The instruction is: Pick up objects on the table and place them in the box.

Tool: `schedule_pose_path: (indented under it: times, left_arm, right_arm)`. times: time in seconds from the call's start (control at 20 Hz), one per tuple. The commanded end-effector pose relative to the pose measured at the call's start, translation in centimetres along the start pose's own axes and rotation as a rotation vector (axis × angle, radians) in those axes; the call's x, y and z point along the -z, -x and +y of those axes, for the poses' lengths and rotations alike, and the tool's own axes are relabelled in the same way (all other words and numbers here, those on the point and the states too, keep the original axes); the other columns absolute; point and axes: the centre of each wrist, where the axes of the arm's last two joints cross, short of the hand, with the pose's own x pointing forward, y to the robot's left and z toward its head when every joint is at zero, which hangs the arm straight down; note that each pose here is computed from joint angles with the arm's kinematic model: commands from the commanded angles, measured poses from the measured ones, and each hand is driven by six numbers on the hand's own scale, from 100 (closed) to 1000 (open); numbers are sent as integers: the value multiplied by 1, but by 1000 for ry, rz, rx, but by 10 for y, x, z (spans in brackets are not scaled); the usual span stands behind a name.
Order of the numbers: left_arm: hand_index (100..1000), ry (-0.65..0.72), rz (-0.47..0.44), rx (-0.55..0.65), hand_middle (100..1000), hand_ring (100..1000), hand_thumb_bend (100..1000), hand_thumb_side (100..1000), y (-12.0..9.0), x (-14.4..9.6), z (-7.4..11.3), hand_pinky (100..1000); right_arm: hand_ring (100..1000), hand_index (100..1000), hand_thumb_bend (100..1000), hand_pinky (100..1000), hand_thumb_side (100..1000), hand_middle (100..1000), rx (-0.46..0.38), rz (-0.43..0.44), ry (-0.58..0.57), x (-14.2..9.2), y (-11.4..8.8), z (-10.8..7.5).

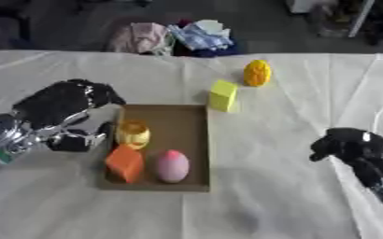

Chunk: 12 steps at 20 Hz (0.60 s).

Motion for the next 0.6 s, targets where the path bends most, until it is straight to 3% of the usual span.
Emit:
schedule_pose_path:
  times: [0.05, 0.25, 0.6]
  left_arm:
    - [813, -89, -31, -51, 657, 650, 100, 268, 1, -1, 6, 731]
    - [804, -171, -65, -175, 626, 620, 100, 313, -5, -3, -6, 716]
    - [801, -319, -135, -451, 606, 599, 100, 419, -35, -2, -37, 702]
  right_arm:
    - [713, 880, 100, 888, 386, 745, -123, -18, -60, 4, -10, -23]
    - [716, 887, 100, 886, 338, 749, -214, -4, -75, 13, -16, -48]
    - [724, 906, 100, 885, 328, 766, -340, 50, -35, 30, -28, -95]
